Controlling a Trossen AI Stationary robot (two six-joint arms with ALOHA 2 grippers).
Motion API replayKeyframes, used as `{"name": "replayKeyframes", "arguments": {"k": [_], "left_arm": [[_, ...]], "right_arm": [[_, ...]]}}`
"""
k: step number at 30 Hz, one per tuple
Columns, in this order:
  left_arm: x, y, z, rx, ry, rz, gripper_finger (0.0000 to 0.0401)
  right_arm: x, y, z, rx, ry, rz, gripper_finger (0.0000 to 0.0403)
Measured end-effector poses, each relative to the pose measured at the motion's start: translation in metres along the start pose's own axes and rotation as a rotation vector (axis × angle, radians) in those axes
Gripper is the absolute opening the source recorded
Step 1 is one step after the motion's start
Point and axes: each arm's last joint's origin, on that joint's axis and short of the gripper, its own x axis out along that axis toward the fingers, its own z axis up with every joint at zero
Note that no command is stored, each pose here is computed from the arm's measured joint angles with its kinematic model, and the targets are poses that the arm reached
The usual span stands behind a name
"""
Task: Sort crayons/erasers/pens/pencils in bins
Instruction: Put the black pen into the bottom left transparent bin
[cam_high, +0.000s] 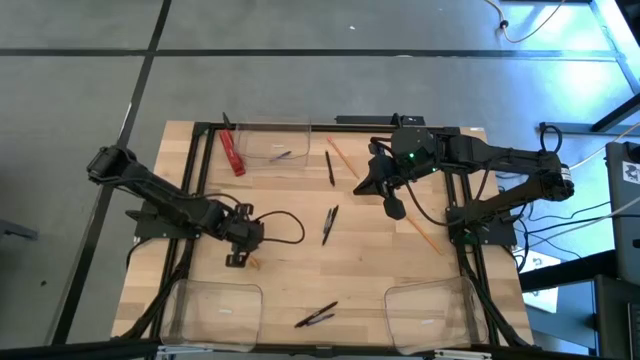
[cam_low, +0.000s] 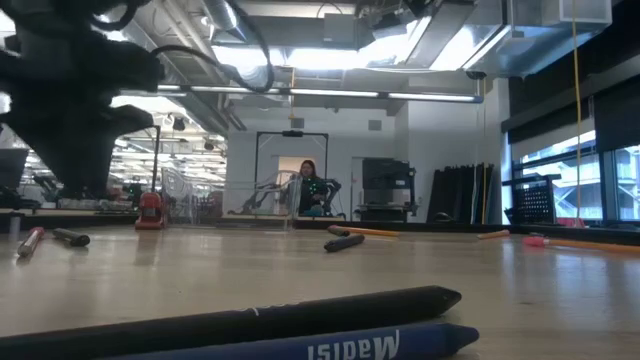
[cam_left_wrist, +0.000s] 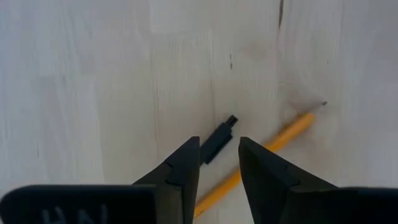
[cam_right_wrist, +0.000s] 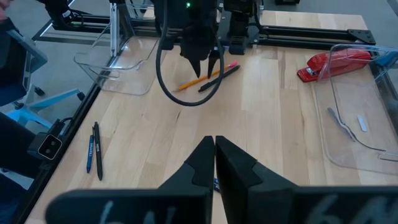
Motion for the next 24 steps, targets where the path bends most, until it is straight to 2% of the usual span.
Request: {"name": "replayKeyframes", "arguments": {"k": [3, 7, 13, 24], "left_arm": [[0.004, 0.001, -0.004, 0.047, 0.009, 0.002, 0.0105], [0.010, 0.002, -0.009, 0.054, 0.018, 0.005, 0.0104], [0.019, 0.000, -0.013, 0.134, -0.025, -0.031, 0.0099], [0.026, 0.002, -0.020, 0.204, -0.010, -0.029, 0.0097]], "right_arm": [[0.000, 0.000, 0.000, 0.000, 0.000, 0.000, 0.0017], [0.000, 0.000, 0.000, 0.000, 0.000, 0.000, 0.0017], [0.000, 0.000, 0.000, 0.000, 0.000, 0.000, 0.0017], [0.000, 0.000, 0.000, 0.000, 0.000, 0.000, 0.0017]]}}
